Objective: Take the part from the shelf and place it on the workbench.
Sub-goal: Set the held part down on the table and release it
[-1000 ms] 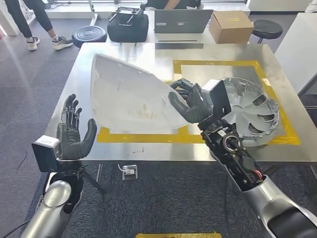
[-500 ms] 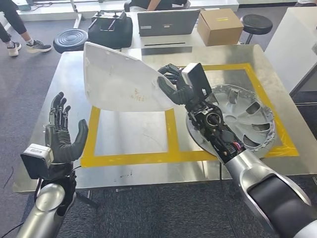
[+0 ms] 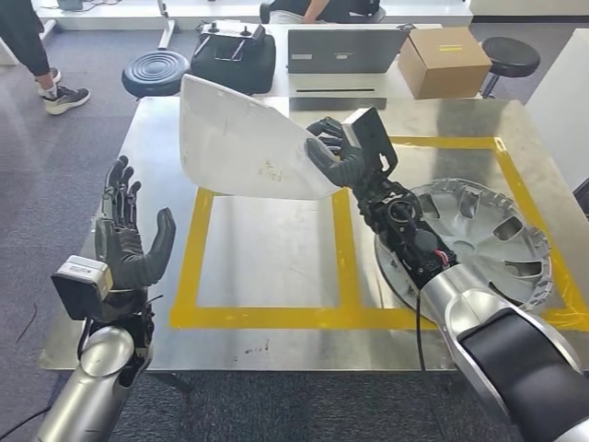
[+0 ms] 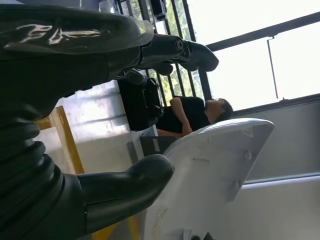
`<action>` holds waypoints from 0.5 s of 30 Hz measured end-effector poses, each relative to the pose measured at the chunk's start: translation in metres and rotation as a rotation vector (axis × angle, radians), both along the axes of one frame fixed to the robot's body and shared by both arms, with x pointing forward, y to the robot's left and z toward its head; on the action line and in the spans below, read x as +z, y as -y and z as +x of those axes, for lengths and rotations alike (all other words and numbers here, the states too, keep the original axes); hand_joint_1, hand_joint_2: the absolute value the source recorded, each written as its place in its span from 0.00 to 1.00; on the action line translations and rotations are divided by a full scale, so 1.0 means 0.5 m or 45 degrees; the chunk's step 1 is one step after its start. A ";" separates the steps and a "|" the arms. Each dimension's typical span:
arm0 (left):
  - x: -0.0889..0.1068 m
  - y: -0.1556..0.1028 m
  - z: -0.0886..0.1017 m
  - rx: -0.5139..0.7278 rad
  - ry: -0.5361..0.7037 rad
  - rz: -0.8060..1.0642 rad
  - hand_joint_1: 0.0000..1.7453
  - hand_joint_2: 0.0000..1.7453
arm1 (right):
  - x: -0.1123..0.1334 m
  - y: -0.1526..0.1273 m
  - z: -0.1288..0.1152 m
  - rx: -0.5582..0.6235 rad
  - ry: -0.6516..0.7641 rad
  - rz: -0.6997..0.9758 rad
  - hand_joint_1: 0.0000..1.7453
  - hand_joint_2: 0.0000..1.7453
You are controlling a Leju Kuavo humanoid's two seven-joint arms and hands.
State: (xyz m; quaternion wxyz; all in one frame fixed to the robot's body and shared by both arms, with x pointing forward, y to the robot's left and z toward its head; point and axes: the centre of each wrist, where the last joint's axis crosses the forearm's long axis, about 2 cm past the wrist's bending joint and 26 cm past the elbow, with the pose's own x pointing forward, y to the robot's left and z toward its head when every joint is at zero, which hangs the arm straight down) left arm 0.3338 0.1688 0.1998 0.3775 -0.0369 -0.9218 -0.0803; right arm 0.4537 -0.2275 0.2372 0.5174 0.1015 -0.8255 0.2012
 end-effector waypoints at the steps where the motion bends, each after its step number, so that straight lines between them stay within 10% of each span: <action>1: 0.003 0.000 0.001 0.005 0.013 0.003 0.00 1.00 | 0.003 -0.001 0.005 -0.001 -0.004 -0.003 1.00 1.00; 15: 0.052 0.019 0.005 0.000 0.179 -0.021 0.00 1.00 | -0.051 -0.039 0.019 -0.024 -0.220 -0.235 1.00 1.00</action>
